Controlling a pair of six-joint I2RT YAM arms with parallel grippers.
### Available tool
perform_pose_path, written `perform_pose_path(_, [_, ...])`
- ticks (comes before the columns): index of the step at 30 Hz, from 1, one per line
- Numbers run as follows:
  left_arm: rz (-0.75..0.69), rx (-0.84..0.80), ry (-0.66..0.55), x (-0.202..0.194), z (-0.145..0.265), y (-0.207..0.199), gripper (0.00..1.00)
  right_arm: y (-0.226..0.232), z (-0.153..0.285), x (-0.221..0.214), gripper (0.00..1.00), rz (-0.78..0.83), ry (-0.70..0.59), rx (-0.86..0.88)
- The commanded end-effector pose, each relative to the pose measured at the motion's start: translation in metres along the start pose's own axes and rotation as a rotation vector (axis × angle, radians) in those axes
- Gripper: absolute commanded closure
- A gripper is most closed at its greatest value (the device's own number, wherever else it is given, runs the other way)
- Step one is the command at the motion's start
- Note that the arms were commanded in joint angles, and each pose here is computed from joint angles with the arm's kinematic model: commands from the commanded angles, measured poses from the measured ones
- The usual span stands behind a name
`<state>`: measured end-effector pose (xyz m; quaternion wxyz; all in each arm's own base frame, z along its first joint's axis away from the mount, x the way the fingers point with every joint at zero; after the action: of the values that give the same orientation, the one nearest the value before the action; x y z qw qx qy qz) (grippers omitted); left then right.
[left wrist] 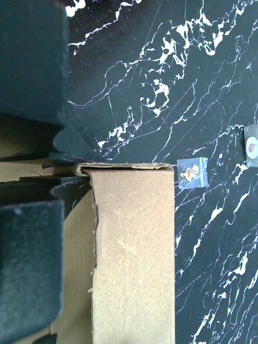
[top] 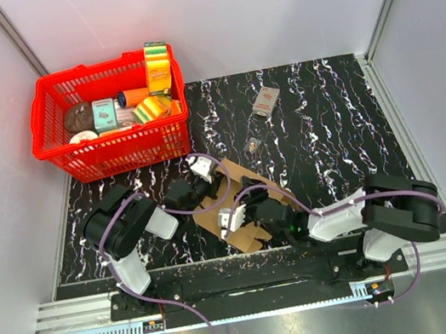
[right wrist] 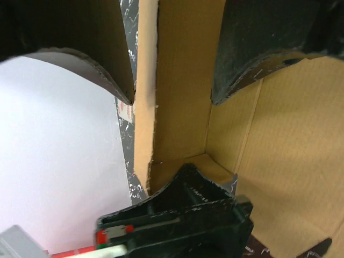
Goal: Fold the paper box
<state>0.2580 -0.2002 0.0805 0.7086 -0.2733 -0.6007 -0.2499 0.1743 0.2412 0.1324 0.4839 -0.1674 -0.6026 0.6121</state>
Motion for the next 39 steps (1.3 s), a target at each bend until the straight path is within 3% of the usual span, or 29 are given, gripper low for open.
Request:
perform_pose_path(1, [-0.028, -0.013, -0.182, 0.035, -0.004, -0.003, 0.90, -0.022, 0.006, 0.021, 0.34, -0.160, -0.071, -0.023])
perform_pose_path(5, [-0.028, -0.019, -0.174, 0.033, -0.005, -0.003, 0.90, -0.037, 0.018, 0.031, 0.31, -0.256, -0.119, -0.022])
perform_pose_path(10, [-0.030, -0.014, -0.170, 0.032, -0.005, -0.003, 0.89, -0.062, 0.043, 0.048, 0.31, -0.497, -0.249, 0.048])
perform_pose_path(15, [-0.029, -0.019, -0.174, 0.033, -0.005, -0.003, 0.88, -0.083, 0.067, 0.052, 0.36, -0.739, -0.329, 0.002])
perform_pose_path(17, [-0.028, -0.023, -0.174, 0.033, -0.004, -0.004, 0.87, -0.088, 0.067, 0.047, 0.42, -0.834, -0.258, -0.087])
perform_pose_path(22, [-0.031, -0.021, -0.172, 0.033, -0.004, -0.003, 0.87, -0.096, 0.051, 0.034, 0.80, -1.117, -0.068, -0.181])
perform_pose_path(24, [-0.034, -0.022, -0.169, 0.033, -0.004, -0.003, 0.87, -0.122, 0.035, 0.021, 0.83, -1.316, -0.013, -0.135])
perform_pose_path(25, [-0.033, -0.021, -0.169, 0.033, -0.004, -0.003, 0.86, -0.121, 0.032, 0.012, 0.84, -1.333, 0.051, -0.084])
perform_pose_path(29, [-0.030, -0.022, -0.163, 0.031, -0.005, -0.003, 0.86, -0.134, 0.021, 0.015, 0.87, -1.394, -0.013, 0.030])
perform_pose_path(39, [-0.029, 0.036, -0.151, 0.025, -0.003, -0.004, 0.85, -0.103, -0.008, 0.000, 0.96, -1.522, 0.006, 0.178])
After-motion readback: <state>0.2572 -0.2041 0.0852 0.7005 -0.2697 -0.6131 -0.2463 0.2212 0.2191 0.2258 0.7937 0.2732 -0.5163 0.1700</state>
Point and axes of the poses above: each gripper's point midway between its finger pads, its own z axis back along the fingers, its own y axis along the line the jaws close on, x = y × z, the point moved 10 cm from there along z, back along the fingers, and after that the axes turned 2 degrees about z, right-handed, at the moved point
